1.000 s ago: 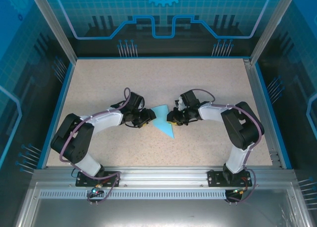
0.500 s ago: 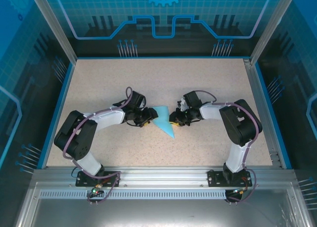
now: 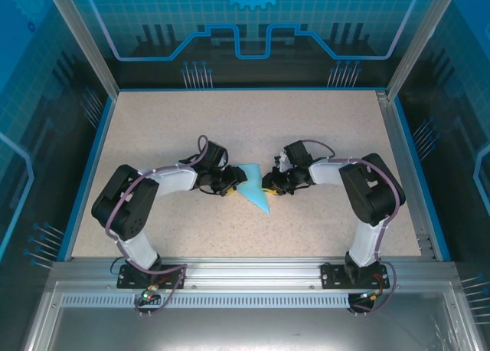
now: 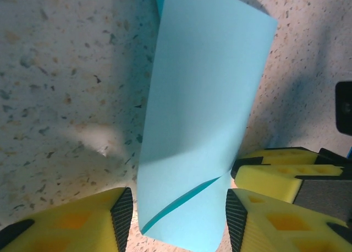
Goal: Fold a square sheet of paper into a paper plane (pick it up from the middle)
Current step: Fold the wing for the fifth time at the center of the table.
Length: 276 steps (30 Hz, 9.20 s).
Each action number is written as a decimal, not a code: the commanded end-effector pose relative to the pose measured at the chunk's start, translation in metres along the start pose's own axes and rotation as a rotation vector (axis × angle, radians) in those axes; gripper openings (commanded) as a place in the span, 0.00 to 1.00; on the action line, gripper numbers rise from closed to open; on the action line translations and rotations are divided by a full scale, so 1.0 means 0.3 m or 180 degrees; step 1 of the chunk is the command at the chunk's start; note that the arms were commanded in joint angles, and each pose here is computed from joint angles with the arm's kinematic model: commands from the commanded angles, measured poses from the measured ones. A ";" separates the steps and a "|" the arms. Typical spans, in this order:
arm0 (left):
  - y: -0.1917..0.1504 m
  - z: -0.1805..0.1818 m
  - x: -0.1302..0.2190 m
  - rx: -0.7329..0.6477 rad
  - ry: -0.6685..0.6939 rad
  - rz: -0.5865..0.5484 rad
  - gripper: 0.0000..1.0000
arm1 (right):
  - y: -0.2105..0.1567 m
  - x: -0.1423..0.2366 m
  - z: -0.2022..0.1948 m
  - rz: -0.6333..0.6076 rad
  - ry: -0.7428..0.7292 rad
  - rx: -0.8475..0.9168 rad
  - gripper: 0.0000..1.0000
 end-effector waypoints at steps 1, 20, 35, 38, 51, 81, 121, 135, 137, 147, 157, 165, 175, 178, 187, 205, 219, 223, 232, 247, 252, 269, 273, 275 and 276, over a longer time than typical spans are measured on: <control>0.025 -0.022 -0.006 0.0049 -0.0119 -0.0010 0.51 | -0.022 -0.034 -0.097 0.0112 -0.0300 -0.0206 0.22; 0.069 -0.034 -0.037 0.0187 -0.0334 0.0033 0.42 | -0.022 -0.052 -0.120 0.0159 -0.0398 -0.0269 0.21; 0.108 -0.015 -0.068 0.0299 -0.0513 0.0170 0.46 | -0.016 -0.057 -0.126 0.0159 -0.0477 -0.0253 0.20; 0.110 -0.016 -0.063 0.0278 -0.0561 0.0189 0.43 | -0.017 -0.056 -0.130 0.0162 -0.0511 -0.0239 0.19; 0.092 -0.012 -0.031 0.0222 -0.0660 0.0233 0.26 | -0.007 -0.043 -0.109 0.0116 -0.0474 -0.0138 0.20; 0.028 -0.013 0.015 0.0391 -0.0502 -0.0176 0.04 | -0.352 0.040 0.272 -0.1379 -0.1633 0.3020 0.42; 0.043 -0.017 0.025 0.0405 -0.0358 -0.0156 0.33 | -0.383 -0.106 0.255 -0.1422 -0.2764 0.3209 0.05; 0.093 -0.010 0.009 0.0418 -0.0163 -0.0039 0.31 | -0.388 -0.114 0.235 -0.1388 -0.2650 0.3272 0.08; 0.094 -0.010 0.010 0.0394 -0.0118 -0.0031 0.27 | -0.388 -0.115 0.236 -0.1380 -0.2652 0.3281 0.09; 0.083 0.013 0.016 0.0400 0.0035 -0.0004 0.38 | -0.380 -0.101 0.243 -0.1407 -0.2537 0.3223 0.07; 0.102 -0.004 -0.010 0.0455 -0.0080 0.0054 0.33 | -0.380 -0.094 0.241 -0.1412 -0.2416 0.3238 0.07; 0.110 -0.007 -0.014 0.0475 -0.0021 0.0070 0.08 | -0.386 -0.090 0.231 -0.1380 -0.2421 0.3225 0.14; 0.108 -0.018 -0.007 0.0466 -0.0077 0.0080 0.03 | -0.387 -0.090 0.226 -0.1368 -0.2437 0.3201 0.17; 0.107 -0.016 -0.005 0.0468 -0.0077 0.0080 0.03 | -0.386 -0.088 0.231 -0.1386 -0.2414 0.3185 0.13; 0.099 -0.028 0.040 0.0435 -0.0077 -0.0007 0.19 | -0.381 -0.074 0.234 -0.1293 -0.2116 0.3112 0.02; 0.087 -0.025 0.152 0.0385 -0.0016 -0.0269 0.51 | -0.257 0.033 0.115 -0.0849 -0.0390 0.2326 0.02; 0.104 -0.064 0.063 0.0408 -0.0291 0.0056 0.64 | -0.249 0.030 0.096 -0.0673 -0.0123 0.2292 0.06; 0.117 -0.060 0.031 0.0496 -0.0177 0.0169 0.61 | -0.254 0.022 0.099 -0.0613 -0.0149 0.2343 0.07; 0.125 -0.053 0.005 0.0445 0.0027 0.0343 0.33 | -0.264 -0.004 0.114 -0.0579 -0.0389 0.2443 0.11; 0.129 -0.057 0.008 0.0471 0.0115 0.0370 0.00 | -0.312 0.023 0.132 -0.0721 -0.0988 0.2681 0.23; 0.131 -0.059 0.008 0.0475 0.0111 0.0371 0.00 | -0.340 0.032 0.128 -0.0738 -0.1134 0.2749 0.24; 0.131 -0.057 0.008 0.0473 0.0111 0.0372 0.00 | -0.388 0.038 0.119 -0.0732 -0.1372 0.2781 0.21; 0.130 -0.053 0.005 0.0478 0.0127 0.0378 0.00 | -0.394 0.040 0.114 -0.0711 -0.1377 0.2773 0.18; 0.129 -0.053 0.004 0.0484 0.0129 0.0384 0.00 | -0.393 0.042 0.112 -0.0714 -0.1392 0.2762 0.18; 0.130 -0.052 0.004 0.0487 0.0132 0.0382 0.00 | -0.395 0.042 0.112 -0.0705 -0.1387 0.2765 0.16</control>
Point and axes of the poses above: each hand's point on the last joint's axis, 136 mm out from that joint toward the fingers, its own x axis back along the fingers, its own z axis along the line the jaws close on, y = z × x, the point moved 9 cm from there along x, back along the fingers, and after that the axes turned 3 degrees about -x, right-handed, at the moved point
